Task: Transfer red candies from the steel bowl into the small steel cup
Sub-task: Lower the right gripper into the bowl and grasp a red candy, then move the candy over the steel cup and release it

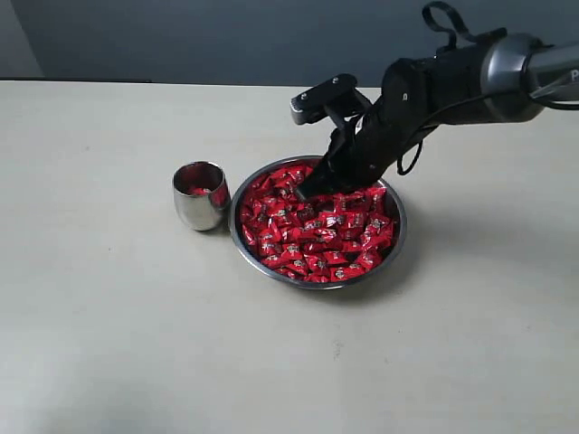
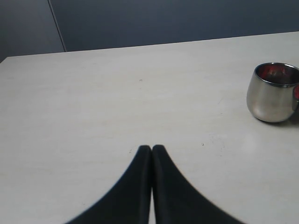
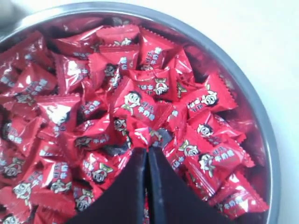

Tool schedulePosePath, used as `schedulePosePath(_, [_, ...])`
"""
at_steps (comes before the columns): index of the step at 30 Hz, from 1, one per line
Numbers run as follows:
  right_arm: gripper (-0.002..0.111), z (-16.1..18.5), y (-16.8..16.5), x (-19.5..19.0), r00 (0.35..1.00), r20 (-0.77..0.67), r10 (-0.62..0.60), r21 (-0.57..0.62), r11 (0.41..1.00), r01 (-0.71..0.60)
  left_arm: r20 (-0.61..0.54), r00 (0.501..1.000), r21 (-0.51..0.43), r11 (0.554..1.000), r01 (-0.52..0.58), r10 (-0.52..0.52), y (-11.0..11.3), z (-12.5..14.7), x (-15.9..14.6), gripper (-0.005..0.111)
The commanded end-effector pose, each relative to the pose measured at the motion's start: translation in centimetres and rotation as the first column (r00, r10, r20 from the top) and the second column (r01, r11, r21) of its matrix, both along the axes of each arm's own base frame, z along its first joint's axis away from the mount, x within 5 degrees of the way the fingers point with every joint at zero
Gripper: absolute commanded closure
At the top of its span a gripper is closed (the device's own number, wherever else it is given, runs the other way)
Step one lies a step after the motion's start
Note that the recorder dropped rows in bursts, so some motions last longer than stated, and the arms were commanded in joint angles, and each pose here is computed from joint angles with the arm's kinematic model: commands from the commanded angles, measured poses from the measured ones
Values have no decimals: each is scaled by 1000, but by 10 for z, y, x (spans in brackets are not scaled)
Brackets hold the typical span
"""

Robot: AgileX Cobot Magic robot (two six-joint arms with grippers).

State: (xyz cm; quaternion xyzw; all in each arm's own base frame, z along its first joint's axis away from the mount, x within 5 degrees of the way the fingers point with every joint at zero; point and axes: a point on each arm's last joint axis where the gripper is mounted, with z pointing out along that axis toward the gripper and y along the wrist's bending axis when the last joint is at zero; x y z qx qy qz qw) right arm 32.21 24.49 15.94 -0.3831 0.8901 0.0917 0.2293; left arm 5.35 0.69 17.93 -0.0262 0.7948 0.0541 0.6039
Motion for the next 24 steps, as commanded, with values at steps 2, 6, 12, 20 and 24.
schedulePosePath(2, [108, 20, -4, -3, 1000, 10, 7, 4, 1000, -7, 18, 1000, 3, 1000, 5, -5, 0, 3, 0, 106])
schedulePosePath(6, [108, 30, -5, -5, 1000, 21, 7, 16, 1000, -7, 18, 1000, 3, 1000, 5, -5, 0, 3, 0, 106])
schedulePosePath(12, [108, 41, -4, -8, 1000, 14, -21, 70, 997, 20, 18, 1000, 3, 1000, 5, -5, 0, 3, 0, 106])
schedulePosePath(20, [108, 46, 23, -20, 997, 74, 11, 148, 989, -22, 18, 1000, 3, 1000, 5, -5, 0, 3, 0, 106])
schedulePosePath(24, [108, 50, 45, -34, 990, 134, 50, 195, 978, -76, 18, 1000, 3, 1000, 5, -5, 0, 3, 0, 106])
